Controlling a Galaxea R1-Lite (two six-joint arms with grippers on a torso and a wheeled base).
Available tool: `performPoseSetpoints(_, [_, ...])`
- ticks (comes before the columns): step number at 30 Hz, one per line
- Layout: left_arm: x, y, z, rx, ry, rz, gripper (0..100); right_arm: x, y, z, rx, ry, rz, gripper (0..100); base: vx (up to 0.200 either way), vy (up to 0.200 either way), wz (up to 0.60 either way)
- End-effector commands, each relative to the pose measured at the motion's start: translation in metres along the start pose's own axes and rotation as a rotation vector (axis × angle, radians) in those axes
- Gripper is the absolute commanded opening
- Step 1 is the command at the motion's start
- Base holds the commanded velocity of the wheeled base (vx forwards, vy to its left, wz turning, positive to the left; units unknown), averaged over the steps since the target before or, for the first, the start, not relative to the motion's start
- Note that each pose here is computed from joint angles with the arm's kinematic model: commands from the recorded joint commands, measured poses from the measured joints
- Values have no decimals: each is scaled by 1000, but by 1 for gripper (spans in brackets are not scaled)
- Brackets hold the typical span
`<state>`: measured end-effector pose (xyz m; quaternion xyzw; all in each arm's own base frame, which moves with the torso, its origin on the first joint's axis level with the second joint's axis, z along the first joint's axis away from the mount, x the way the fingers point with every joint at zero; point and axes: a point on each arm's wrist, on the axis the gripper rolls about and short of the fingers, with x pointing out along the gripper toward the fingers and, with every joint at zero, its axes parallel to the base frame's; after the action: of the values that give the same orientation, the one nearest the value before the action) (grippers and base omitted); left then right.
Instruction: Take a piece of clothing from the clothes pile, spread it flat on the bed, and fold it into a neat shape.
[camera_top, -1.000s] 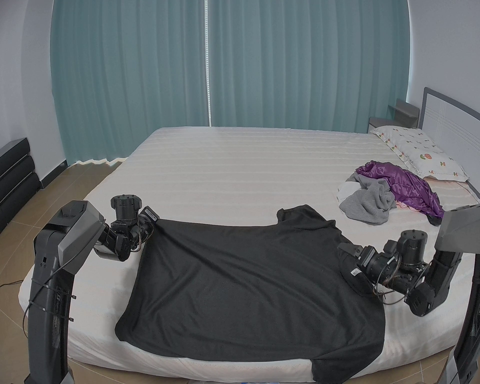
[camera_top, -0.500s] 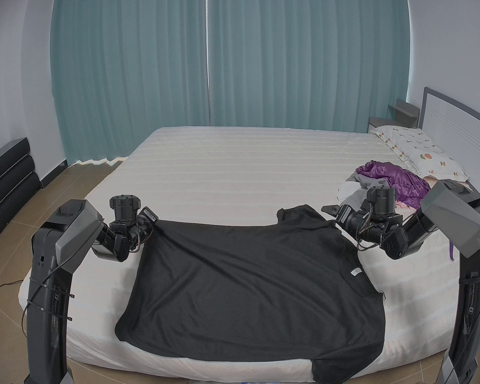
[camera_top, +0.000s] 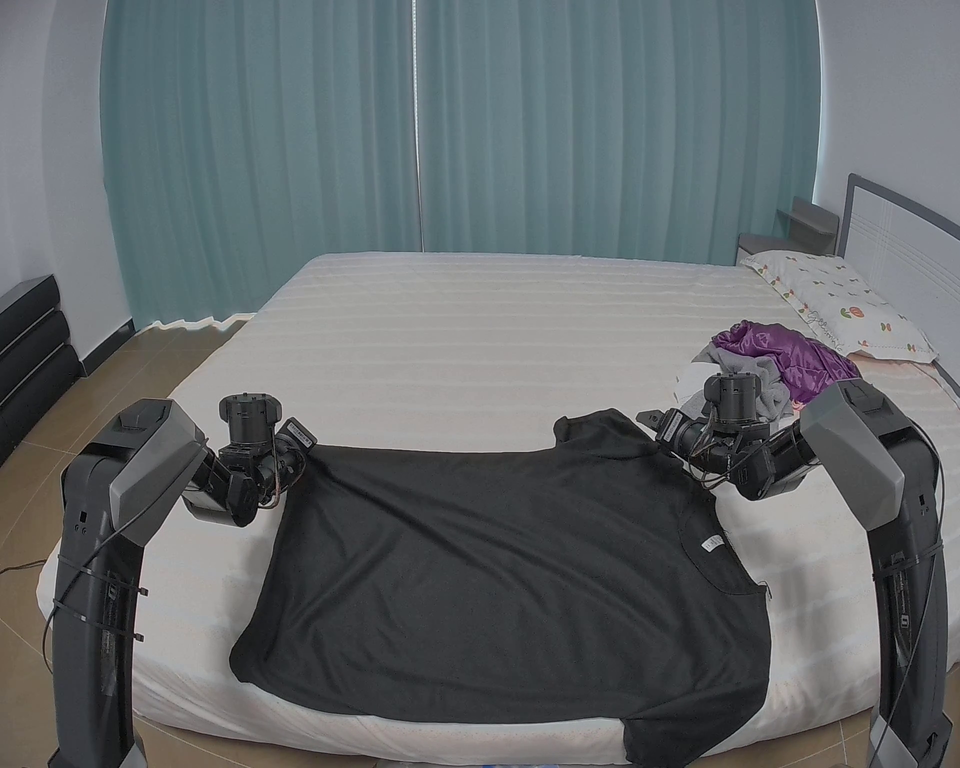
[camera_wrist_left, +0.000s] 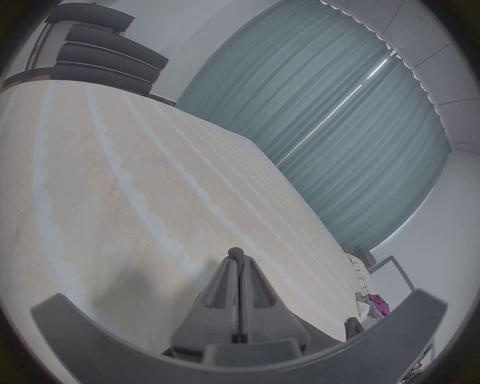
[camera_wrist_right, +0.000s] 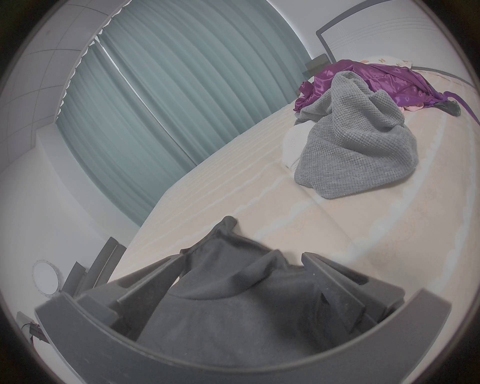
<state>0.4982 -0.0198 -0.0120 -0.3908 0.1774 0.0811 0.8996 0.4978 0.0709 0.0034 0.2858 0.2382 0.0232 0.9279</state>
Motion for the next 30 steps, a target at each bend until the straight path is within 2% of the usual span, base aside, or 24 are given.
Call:
performPoseSetpoints(1, [-1, -1, 1, -1, -3, -2, 0, 13, -11, -6, 3, -2, -12, 100, 0, 0, 0])
performPoseSetpoints(13, [-1, -1, 1, -1, -3, -2, 0, 31, -16, -11, 6, -5, -13, 100, 0, 0, 0])
performPoseSetpoints(14, [-1, -1, 1, -1, -3, -2, 0, 33, -17, -11, 6, -6, -12, 0, 0, 0, 0])
performPoseSetpoints(25, [0, -1, 1, -1, -4, -3, 0, 35, -14, -4, 15, -45, -6, 0, 0, 0, 0])
performPoseSetpoints(30, [0, -2, 2, -1, -7, -7, 0, 32, -15, 12, 25, -104, -17, 0, 0, 0, 0])
